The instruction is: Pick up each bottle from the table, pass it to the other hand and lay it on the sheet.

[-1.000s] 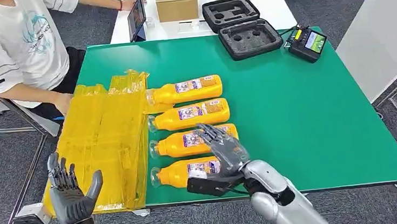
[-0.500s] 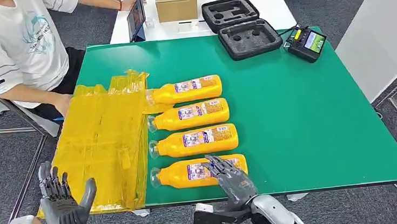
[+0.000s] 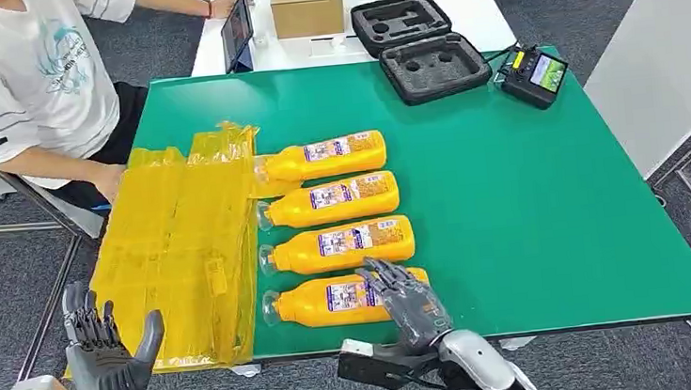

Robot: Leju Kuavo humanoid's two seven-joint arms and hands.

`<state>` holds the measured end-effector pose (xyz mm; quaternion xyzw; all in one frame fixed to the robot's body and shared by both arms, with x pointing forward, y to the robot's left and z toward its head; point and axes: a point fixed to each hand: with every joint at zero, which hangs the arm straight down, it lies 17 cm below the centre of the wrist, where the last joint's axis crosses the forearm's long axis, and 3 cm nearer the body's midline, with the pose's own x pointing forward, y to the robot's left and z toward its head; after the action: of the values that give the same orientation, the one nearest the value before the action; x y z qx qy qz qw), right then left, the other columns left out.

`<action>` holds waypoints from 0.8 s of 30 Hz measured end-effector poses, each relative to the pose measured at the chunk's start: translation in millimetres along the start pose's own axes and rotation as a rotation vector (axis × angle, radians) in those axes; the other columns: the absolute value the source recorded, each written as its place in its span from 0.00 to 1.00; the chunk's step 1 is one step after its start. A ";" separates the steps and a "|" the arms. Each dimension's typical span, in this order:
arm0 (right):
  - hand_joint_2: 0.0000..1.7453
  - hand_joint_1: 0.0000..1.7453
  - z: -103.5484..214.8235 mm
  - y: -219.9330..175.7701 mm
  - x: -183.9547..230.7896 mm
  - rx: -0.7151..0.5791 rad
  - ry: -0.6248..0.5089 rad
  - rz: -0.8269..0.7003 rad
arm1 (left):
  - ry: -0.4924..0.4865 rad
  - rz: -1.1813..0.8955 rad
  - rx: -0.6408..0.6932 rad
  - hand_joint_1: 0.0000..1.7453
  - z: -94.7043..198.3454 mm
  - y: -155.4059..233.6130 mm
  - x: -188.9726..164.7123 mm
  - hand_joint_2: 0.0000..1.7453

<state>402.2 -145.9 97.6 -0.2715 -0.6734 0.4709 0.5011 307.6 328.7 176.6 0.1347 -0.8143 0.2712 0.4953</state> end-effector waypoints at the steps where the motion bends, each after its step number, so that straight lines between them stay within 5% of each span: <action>1: 1.00 0.00 -0.4 -1.5 0.3 -0.005 -0.002 0.004 | 0.000 -0.001 0.000 0.00 0.2 -0.1 -0.1 1.00; 24: 1.00 0.00 -27.0 16.7 -24.5 0.072 0.078 0.020 | -0.004 0.005 0.005 0.00 -6.8 -3.1 0.6 1.00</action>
<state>434.1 -149.8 73.6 -0.2780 -0.6332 0.4889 0.5317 313.8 330.1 180.6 0.1345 -0.8149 0.2741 0.4927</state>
